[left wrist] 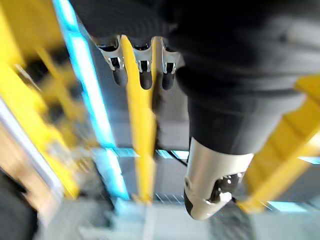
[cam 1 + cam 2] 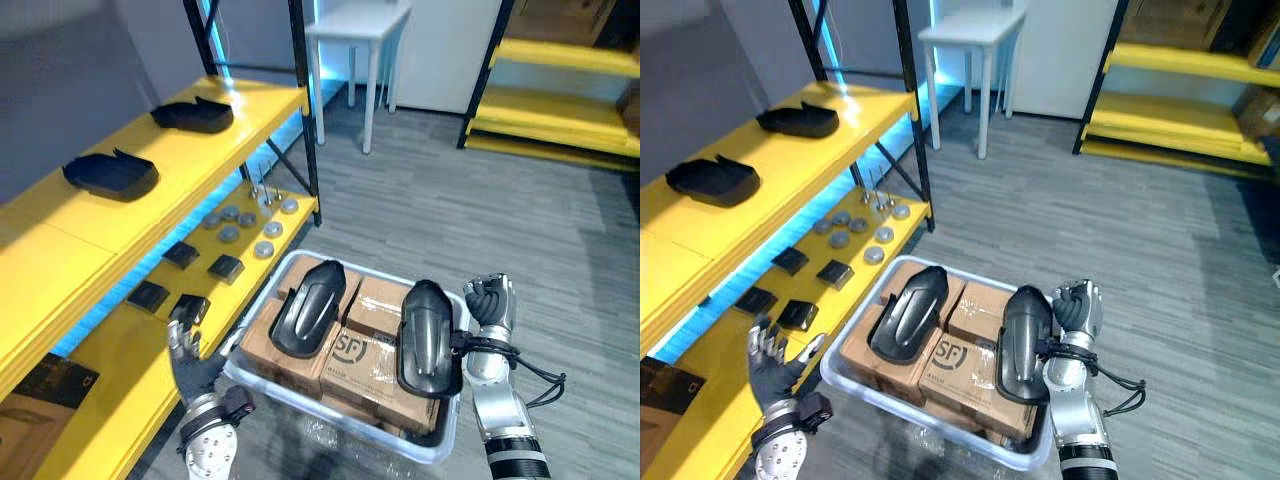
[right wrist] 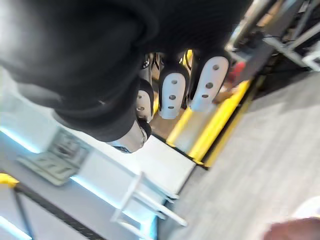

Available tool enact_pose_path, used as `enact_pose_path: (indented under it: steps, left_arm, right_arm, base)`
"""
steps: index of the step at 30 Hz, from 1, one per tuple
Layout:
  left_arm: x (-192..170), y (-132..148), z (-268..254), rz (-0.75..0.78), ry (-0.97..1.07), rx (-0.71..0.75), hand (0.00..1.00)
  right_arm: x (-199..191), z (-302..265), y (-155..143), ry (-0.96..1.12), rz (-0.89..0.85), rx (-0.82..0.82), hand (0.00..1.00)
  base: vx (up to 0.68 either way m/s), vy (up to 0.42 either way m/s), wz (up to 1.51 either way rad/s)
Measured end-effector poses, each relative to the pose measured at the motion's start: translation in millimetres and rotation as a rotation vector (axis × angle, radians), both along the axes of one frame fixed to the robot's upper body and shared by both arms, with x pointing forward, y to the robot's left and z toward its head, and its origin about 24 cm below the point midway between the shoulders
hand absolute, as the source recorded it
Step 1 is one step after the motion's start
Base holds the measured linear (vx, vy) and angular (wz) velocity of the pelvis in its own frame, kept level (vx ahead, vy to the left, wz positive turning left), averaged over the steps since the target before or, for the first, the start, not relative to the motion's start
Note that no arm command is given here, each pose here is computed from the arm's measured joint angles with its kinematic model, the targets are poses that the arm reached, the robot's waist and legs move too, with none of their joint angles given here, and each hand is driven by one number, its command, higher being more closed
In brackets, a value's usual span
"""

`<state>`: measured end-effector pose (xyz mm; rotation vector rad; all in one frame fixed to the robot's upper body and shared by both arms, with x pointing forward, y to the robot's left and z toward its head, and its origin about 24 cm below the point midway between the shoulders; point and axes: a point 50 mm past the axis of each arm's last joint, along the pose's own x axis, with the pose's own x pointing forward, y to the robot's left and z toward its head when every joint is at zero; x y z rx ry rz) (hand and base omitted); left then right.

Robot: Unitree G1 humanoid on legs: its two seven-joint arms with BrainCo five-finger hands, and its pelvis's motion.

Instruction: Walk over and take plastic housings, then place them on the shelf

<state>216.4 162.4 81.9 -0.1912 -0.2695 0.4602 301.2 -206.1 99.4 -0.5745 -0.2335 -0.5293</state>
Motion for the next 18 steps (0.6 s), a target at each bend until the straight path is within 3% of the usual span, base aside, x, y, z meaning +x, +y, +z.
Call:
enact_pose_path:
  steps: [1,2,8,13,18]
  left_arm:
    - [3,-6,4,-0.029,-0.017,-0.001,0.0]
    - [6,-14,8,-0.071,-0.037,0.0,0.0]
    - [7,-27,9,-0.183,-0.045,0.032,0.0]
    - [6,-39,9,-0.297,-0.048,0.055,0.0]
    - [10,-50,20,-0.355,-0.108,0.042,0.0]
  right_arm:
    - [0,0,4,-0.001,0.014,-0.004,1.0]
    - [1,-1,9,0.003,0.037,-0.009,0.0]
    - [4,-21,11,0.085,0.042,0.006,0.0]
    - [21,-58,-14,0.277,-0.068,0.164,0.0]
    - [54,-12,-51,0.206,-0.166,0.196,0.0]
  base:
    - [-0.05,-0.008,0.04]
    - [-0.07,-0.008,0.03]
    - [-0.08,-0.006,-0.02]
    - [-0.04,0.0,-0.07]
    - [-0.11,0.018,0.04]
